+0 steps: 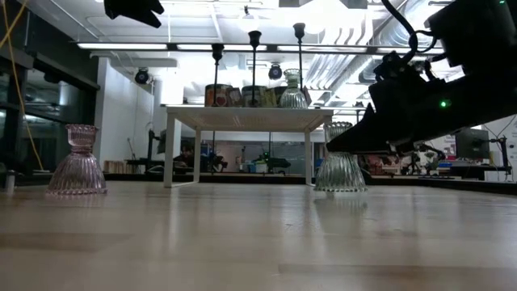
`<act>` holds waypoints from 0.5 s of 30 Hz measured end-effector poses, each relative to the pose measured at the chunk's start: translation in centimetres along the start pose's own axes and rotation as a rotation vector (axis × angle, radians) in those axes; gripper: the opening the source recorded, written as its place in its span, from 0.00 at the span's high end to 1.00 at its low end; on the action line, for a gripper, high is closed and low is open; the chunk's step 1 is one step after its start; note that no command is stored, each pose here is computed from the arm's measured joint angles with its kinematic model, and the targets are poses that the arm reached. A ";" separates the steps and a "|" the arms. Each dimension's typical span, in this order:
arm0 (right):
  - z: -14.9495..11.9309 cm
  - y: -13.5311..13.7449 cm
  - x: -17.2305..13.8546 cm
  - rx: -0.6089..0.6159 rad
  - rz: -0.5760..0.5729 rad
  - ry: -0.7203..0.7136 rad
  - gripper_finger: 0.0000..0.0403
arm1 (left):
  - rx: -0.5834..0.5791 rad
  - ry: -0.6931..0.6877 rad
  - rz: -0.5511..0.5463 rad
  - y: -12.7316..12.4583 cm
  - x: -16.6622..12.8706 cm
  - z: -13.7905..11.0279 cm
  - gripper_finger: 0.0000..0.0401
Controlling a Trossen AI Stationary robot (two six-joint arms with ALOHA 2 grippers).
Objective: Pick & Place candle stick holders
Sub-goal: Align the transparent candle holder on the shelf with the other transparent candle holder
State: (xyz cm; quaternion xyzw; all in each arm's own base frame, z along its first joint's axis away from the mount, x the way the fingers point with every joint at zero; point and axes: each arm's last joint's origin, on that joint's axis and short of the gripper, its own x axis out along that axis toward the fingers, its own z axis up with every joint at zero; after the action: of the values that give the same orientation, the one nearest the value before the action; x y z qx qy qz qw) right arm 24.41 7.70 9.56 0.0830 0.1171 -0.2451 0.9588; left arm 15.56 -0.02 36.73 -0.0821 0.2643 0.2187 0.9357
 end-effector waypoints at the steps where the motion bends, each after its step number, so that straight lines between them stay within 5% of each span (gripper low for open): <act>1: 0.1 0.0 0.0 0.007 0.002 -0.006 0.75 | 0.000 0.000 0.000 0.0 0.0 0.0 0.47; 15: 4.5 3.8 2.5 -0.030 0.085 -0.116 0.75 | -0.007 -0.014 0.041 0.1 0.0 0.0 0.47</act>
State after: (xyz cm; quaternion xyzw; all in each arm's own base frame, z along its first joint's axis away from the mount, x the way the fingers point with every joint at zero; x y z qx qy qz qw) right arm 29.27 8.90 13.64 0.0592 0.0613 -0.2070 0.9746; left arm 15.53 0.10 36.76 -0.0786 0.2585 0.2393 0.9326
